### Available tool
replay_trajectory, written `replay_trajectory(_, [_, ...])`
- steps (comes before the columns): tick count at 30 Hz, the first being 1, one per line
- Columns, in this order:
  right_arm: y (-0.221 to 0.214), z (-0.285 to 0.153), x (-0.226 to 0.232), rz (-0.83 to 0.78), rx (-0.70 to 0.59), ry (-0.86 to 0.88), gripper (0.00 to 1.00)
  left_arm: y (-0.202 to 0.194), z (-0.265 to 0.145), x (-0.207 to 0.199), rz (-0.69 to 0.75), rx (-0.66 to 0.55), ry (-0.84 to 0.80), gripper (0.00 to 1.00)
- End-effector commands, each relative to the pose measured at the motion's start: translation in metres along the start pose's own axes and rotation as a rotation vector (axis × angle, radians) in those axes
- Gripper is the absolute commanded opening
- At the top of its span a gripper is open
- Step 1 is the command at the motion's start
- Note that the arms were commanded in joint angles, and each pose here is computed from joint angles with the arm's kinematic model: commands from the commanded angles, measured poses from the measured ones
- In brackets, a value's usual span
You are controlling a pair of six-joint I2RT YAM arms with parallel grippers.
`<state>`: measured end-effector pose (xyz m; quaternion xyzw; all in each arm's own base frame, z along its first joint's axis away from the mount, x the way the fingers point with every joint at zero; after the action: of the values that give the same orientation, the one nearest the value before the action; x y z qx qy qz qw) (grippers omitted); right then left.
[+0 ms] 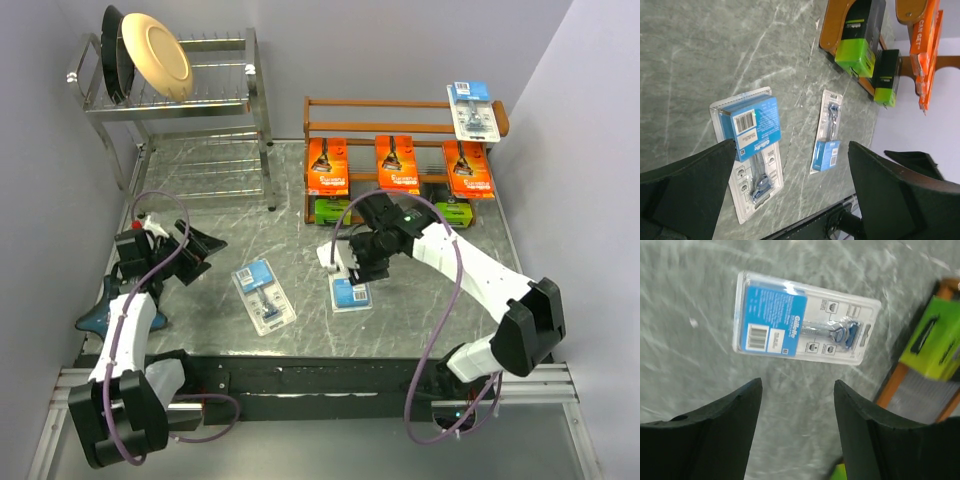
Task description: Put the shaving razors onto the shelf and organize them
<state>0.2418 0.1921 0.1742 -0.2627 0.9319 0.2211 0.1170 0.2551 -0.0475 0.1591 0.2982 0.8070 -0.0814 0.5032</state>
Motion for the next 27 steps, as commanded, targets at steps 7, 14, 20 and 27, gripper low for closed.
replay_trajectory(7, [-0.014,0.052,-0.029,-0.621,-0.046,0.095,0.65,0.017,-0.016,0.0,0.009,-0.094,-0.021,0.99])
replay_trajectory(14, [-0.024,0.087,-0.03,-0.796,-0.067,0.197,0.63,0.03,-0.021,0.004,-0.018,-0.133,-0.002,0.99])
replay_trajectory(20, [-0.042,0.106,-0.034,-0.866,-0.068,0.245,0.6,0.04,-0.027,0.007,-0.029,-0.174,0.009,1.0])
replay_trajectory(27, [-0.065,0.118,-0.042,-0.92,-0.045,0.3,0.47,0.045,-0.034,0.019,-0.067,-0.211,0.033,0.99])
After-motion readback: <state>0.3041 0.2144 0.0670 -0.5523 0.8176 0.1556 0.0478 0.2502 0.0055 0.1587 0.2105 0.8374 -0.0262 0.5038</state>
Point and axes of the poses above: each gripper's point midway between its finger pads, its own z axis out along the fingers, its own x axis along the line the jaws close on, y = z × x, the point moved 3 cm from there along -z, back along the fingers, and after that the axes turned 12 degrees about -z, right-handed, at the moved point
